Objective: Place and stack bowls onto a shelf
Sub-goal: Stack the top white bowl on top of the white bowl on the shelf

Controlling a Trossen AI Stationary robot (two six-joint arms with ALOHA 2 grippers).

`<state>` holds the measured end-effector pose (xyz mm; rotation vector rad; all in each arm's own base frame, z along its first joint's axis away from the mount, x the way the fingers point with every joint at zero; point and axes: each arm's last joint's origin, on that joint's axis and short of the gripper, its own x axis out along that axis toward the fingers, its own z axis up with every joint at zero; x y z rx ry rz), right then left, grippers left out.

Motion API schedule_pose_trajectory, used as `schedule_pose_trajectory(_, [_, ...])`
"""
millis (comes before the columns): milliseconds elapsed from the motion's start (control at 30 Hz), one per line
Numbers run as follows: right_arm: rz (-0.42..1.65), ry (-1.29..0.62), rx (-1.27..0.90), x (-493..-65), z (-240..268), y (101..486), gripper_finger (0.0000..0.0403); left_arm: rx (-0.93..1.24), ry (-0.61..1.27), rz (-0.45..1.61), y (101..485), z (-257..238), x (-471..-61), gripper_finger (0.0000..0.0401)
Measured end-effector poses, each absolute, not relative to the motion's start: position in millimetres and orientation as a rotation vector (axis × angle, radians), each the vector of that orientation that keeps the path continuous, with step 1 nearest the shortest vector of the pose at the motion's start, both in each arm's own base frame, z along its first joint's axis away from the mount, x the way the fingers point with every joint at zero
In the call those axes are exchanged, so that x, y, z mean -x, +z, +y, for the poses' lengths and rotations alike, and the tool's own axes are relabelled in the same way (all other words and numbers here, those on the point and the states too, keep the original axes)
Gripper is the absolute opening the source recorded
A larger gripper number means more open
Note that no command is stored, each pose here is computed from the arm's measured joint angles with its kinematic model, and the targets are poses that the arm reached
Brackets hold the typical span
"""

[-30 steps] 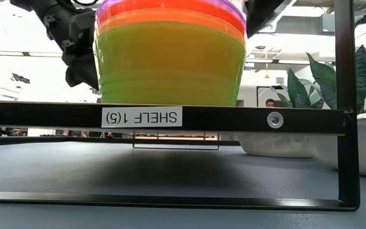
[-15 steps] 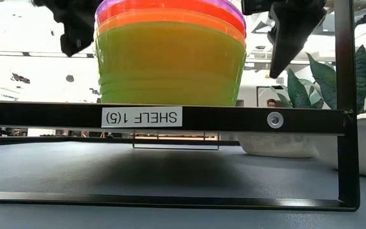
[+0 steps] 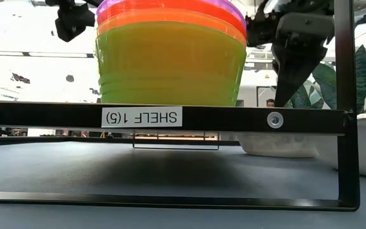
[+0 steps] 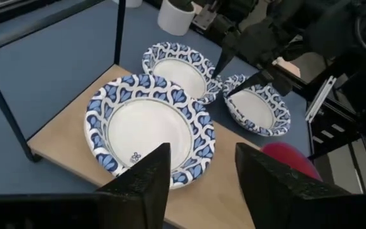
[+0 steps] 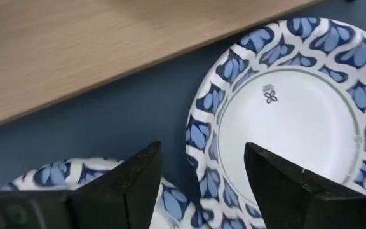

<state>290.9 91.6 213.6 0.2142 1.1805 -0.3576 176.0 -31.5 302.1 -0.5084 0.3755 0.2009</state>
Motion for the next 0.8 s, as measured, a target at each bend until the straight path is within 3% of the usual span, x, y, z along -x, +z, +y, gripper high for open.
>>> schedule_pose_trajectory(633, [1.154, -0.295, -0.126, -296.4, 85.2, 210.4, 0.0248, 0.481, 0.266, 0.408, 297.5, -29.6, -173.7, 0.0162])
schedule_pose_trajectory(800, [1.220, -0.300, -0.097, -299.5, 86.9, 189.8, 0.0248, 0.481, 0.266, 0.408, 297.5, -29.6, -173.7, 0.0162])
